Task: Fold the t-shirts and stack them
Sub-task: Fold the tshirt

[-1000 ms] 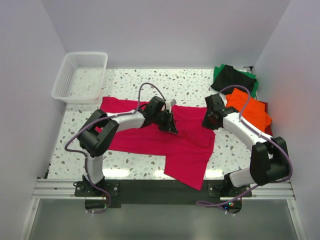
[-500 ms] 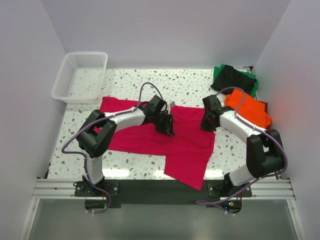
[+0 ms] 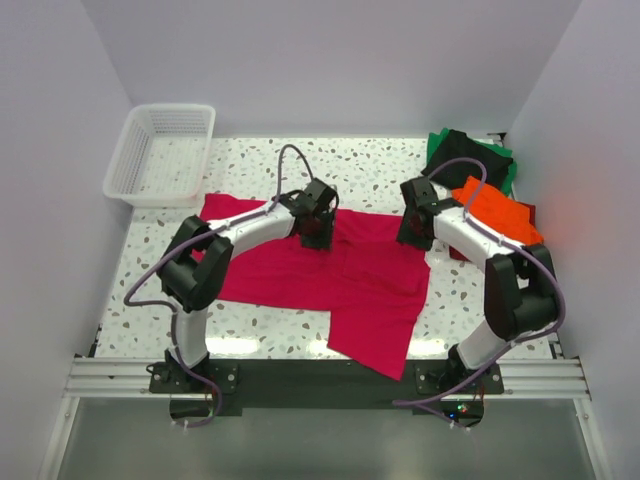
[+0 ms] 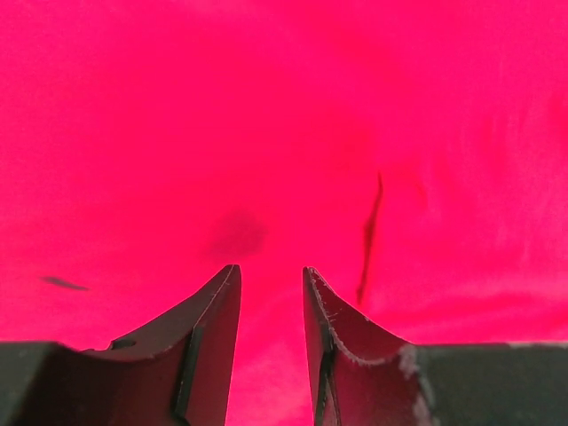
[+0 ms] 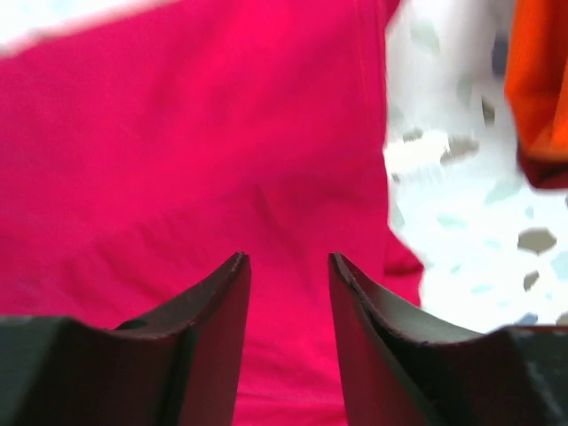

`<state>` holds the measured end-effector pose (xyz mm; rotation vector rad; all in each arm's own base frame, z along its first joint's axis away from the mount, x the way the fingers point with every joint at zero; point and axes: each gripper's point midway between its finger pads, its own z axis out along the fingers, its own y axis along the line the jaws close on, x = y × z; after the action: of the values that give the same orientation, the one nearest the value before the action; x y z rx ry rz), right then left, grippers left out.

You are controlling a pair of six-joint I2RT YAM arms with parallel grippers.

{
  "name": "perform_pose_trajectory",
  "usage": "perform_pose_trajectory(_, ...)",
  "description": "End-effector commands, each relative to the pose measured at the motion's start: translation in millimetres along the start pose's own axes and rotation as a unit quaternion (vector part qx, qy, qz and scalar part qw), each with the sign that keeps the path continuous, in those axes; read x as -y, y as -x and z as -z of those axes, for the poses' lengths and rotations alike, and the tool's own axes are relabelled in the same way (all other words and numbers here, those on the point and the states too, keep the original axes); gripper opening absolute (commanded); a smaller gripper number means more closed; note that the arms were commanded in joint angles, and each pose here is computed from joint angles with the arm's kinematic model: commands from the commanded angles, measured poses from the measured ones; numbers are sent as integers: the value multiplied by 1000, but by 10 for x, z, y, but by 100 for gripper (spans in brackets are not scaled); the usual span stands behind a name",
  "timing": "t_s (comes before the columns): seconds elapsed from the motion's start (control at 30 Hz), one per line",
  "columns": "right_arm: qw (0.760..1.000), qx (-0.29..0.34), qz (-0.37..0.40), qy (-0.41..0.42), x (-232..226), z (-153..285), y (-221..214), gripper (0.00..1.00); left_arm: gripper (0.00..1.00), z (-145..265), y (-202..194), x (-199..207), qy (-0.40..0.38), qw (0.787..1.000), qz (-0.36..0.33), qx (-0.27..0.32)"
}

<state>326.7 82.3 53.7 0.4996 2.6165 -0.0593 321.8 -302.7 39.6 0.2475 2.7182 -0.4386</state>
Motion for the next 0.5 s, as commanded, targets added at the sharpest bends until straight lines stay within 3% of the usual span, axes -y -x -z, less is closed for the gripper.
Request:
perform_pose_trajectory(0.0,997,76,-4,-5,-168,133,564,47,39,269,548,-401,84,993,36,73)
perform_pose_trajectory(0.3,999,14,-4,-38,-222,-225,392,48,39,416,678,-1442,170,975,124,75)
perform_pose_trajectory(0.47,999,10,-12,-42,-183,-284,318,59,38,504,791,-1847,193,966,145,88)
